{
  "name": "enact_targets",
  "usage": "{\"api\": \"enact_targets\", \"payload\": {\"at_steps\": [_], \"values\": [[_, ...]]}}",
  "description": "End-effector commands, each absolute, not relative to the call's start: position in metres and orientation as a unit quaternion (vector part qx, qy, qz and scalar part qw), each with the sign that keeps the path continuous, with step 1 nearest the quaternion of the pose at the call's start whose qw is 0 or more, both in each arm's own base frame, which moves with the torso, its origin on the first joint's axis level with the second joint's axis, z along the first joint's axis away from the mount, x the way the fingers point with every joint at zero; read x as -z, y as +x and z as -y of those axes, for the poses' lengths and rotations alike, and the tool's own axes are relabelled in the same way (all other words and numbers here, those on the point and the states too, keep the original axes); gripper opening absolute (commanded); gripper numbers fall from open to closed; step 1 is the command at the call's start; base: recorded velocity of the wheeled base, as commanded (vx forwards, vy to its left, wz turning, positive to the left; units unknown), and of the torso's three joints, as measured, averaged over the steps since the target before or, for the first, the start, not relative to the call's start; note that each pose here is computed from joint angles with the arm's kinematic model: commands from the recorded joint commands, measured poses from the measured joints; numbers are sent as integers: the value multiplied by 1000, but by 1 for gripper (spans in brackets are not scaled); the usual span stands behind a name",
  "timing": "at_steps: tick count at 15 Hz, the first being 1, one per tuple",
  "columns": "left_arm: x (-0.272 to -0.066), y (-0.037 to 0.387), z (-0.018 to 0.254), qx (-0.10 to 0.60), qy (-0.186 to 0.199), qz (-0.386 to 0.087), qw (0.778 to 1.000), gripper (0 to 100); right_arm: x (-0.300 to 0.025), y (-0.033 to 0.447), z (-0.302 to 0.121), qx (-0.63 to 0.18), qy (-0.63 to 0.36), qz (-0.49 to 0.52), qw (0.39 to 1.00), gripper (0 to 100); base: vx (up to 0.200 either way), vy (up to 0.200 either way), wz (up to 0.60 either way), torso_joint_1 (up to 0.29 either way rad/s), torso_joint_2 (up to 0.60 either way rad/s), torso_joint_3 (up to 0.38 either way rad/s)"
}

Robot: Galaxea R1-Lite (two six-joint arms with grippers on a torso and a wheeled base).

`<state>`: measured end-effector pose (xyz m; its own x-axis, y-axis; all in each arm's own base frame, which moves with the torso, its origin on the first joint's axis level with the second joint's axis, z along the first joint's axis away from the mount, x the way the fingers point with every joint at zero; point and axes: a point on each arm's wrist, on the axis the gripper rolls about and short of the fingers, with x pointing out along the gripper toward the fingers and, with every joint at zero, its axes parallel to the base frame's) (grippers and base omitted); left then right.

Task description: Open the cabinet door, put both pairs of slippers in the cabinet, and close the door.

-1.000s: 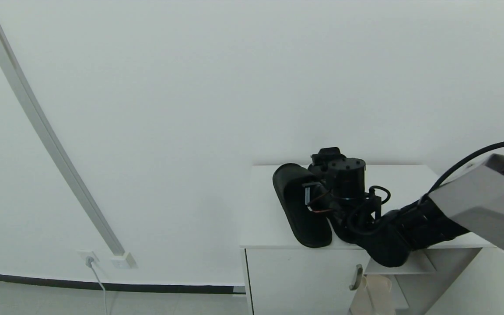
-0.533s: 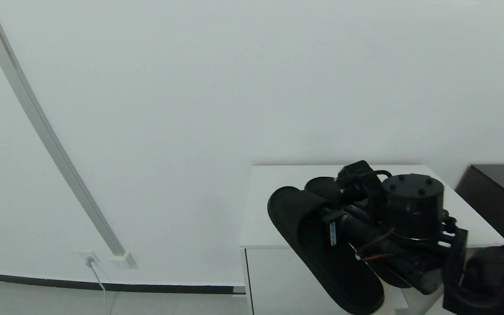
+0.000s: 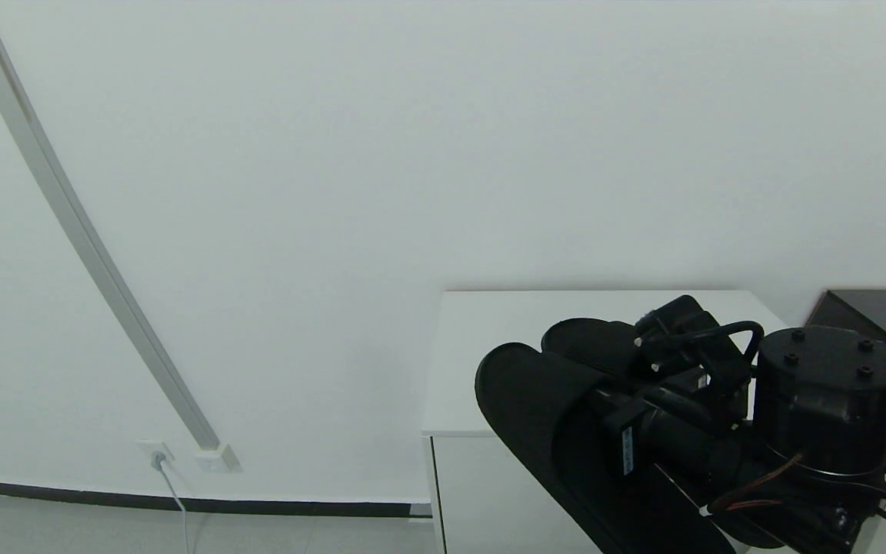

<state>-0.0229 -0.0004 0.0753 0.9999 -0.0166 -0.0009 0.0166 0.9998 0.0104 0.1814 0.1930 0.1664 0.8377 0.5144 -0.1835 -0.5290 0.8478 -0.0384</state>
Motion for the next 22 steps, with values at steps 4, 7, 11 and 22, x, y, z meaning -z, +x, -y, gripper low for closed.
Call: {"api": "enact_targets", "payload": {"at_steps": [4, 7, 11, 22], "values": [[-75, -23, 0, 8, 5, -1, 1000, 0, -165, 182, -194, -273, -46, -86, 957, 0, 0, 0, 0, 0, 0, 0], [-75, -23, 0, 8, 5, -1, 1000, 0, -165, 181, -192, -290, -42, -87, 952, 0, 0, 0, 0, 0, 0, 0], [-75, -23, 0, 8, 5, -1, 1000, 0, -165, 184, -185, -310, -39, -90, 946, 0, 0, 0, 0, 0, 0, 0], [-75, -23, 0, 8, 5, -1, 1000, 0, -159, 183, -184, -310, -46, -100, 944, 0, -164, 0, 0, 2, 3, 2]]}}
